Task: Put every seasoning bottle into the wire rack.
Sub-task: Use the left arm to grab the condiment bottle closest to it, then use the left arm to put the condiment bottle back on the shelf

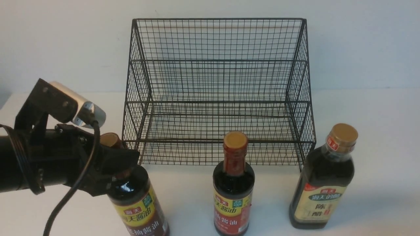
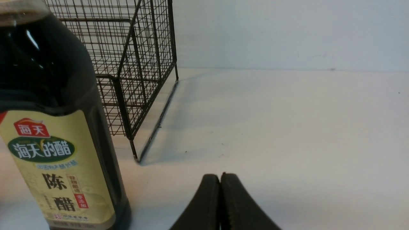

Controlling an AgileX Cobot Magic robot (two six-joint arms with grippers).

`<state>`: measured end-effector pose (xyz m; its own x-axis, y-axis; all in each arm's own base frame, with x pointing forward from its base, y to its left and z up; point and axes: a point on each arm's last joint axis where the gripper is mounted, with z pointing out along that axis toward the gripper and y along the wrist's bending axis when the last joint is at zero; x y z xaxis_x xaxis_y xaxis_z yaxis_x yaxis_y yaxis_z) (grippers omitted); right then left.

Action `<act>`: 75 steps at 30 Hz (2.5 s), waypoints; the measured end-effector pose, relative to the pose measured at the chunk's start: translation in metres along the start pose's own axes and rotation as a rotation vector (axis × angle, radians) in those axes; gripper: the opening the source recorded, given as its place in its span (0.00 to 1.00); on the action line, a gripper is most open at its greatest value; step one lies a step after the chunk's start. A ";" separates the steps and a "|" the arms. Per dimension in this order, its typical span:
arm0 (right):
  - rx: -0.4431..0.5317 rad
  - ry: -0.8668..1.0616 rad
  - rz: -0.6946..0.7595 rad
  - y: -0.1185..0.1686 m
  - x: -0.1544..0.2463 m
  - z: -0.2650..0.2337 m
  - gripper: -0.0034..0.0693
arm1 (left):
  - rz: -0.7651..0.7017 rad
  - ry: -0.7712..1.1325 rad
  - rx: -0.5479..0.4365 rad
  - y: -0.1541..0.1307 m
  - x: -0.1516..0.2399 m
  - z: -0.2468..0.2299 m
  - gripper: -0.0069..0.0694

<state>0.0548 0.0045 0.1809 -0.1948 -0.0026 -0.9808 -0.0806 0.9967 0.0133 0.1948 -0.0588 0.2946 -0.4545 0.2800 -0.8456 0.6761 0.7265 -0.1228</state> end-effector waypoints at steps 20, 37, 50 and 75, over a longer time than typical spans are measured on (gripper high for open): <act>0.000 0.000 0.000 0.000 0.000 0.000 0.03 | -0.005 -0.495 -0.200 0.049 -0.169 -0.031 0.43; 0.000 0.000 0.000 0.000 0.000 0.000 0.03 | -0.032 -0.441 -0.209 0.136 -0.148 0.080 0.43; 0.000 0.000 0.000 0.000 0.000 0.000 0.03 | 0.025 -0.230 -0.063 0.136 -0.119 0.110 0.43; 0.000 0.000 0.000 0.000 0.000 0.000 0.03 | -0.026 -0.188 0.027 0.125 -0.124 0.095 0.81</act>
<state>0.0548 0.0045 0.1809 -0.1948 -0.0026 -0.9808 -0.0806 0.9967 0.0133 0.3909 -0.0620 0.3350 -0.3569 0.1372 -0.9240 0.6823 0.7139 -0.1575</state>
